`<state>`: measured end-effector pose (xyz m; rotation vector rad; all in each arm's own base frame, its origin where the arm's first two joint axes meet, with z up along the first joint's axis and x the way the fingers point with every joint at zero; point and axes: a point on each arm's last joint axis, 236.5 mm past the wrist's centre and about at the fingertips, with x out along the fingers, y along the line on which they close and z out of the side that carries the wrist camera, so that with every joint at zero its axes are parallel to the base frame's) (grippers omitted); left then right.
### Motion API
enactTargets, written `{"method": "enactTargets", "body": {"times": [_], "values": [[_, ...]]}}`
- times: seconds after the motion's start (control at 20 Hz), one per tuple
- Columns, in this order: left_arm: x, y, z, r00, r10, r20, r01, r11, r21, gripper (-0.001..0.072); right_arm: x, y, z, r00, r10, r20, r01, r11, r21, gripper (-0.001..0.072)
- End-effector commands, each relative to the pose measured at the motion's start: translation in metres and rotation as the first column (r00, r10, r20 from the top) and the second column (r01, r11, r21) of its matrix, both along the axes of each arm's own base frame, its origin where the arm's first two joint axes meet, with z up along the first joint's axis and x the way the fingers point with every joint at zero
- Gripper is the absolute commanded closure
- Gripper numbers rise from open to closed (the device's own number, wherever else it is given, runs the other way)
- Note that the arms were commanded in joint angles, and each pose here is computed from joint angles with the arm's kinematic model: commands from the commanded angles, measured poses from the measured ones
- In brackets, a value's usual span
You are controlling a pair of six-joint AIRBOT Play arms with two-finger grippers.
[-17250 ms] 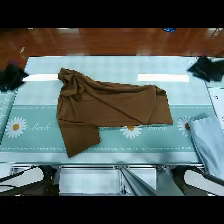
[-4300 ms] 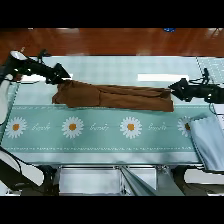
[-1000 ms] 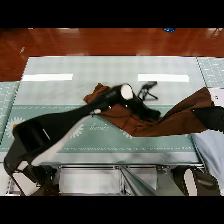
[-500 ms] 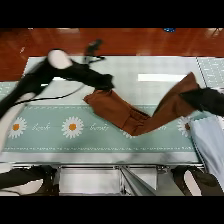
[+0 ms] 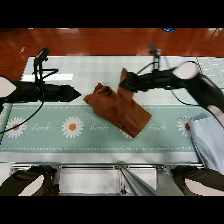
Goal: Fold the shirts.
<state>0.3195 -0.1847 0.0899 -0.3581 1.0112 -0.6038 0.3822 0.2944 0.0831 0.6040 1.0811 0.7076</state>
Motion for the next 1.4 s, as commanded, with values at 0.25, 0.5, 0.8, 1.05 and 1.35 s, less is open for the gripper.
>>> {"method": "enactTargets", "body": {"times": [0.25,0.5,0.8,1.05,1.35], "values": [[-0.01,0.009,-0.024,0.999,0.034,-0.033,-0.033,0.999,0.009,0.0694,0.037,0.085,-0.06,0.991,0.094,-0.094,-0.093,0.995,0.024,0.0672],[-0.01,0.009,-0.025,0.999,0.035,-0.035,-0.035,0.999,0.01,0.0694,0.047,0.092,-0.073,0.99,0.064,-0.122,-0.056,0.996,0.068,0.0305],[0.017,0.044,0.003,0.99,0.116,0.083,-0.119,0.993,0.028,0.0694,0.026,0.027,-0.011,0.975,0.172,-0.143,-0.16,0.983,0.091,0.0306],[0.015,0.103,0.086,0.923,0.304,0.238,-0.304,0.952,-0.038,0.0694,0.007,-0.189,0.089,0.978,-0.133,0.161,0.185,0.909,-0.373,0.0306],[-0.037,0.075,0.068,0.951,0.218,0.219,-0.217,0.976,-0.032,0.0693,-0.119,-0.29,-0.026,0.84,-0.539,0.067,0.506,0.732,-0.457,0.0306]]}}
